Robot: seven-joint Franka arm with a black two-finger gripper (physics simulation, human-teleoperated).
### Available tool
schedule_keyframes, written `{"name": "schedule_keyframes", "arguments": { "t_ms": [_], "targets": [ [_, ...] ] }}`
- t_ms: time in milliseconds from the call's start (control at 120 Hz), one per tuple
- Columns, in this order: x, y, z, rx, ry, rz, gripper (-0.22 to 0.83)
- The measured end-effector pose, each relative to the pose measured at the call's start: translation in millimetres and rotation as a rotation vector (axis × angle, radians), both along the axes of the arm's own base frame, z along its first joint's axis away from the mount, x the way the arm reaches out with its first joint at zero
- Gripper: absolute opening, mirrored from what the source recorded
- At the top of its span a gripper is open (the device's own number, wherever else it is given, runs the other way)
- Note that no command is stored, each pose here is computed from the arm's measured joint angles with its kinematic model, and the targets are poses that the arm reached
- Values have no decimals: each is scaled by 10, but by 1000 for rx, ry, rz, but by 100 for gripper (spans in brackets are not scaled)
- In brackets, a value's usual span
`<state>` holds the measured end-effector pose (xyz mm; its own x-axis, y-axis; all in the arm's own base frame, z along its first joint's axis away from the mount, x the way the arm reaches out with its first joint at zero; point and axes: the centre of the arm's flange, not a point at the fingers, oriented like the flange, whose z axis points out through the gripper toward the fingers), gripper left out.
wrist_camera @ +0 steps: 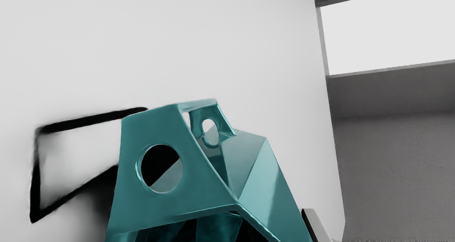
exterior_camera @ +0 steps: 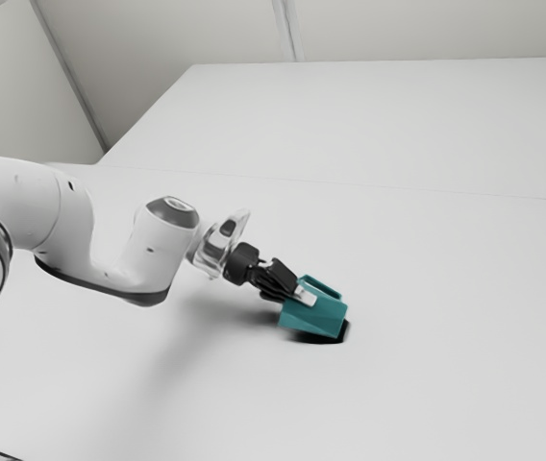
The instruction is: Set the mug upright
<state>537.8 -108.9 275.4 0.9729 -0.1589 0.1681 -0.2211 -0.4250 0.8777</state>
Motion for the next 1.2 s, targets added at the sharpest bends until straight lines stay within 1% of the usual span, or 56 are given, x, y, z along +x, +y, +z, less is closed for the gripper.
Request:
{"name": "schedule_keyframes", "arguments": {
  "t_ms": [142, 275, 375, 550, 650, 758, 883, 1200],
  "targets": [
    [31, -8, 273, 19, -62, -17, -15],
    [65, 34, 649, 124, -138, -84, -16],
    [69, 111, 1001, 296, -204, -161, -16],
    [79, 262, 1154, 672, -241, -273, -16],
    [99, 276, 1164, 839, -253, -304, -16],
    [102, 251, 1147, 956, -257, -299, -16],
    [55, 233, 1081, 1043, -248, -270, -16],
    [-91, 397, 926, 1141, -174, -115, -16]
  ]
}}
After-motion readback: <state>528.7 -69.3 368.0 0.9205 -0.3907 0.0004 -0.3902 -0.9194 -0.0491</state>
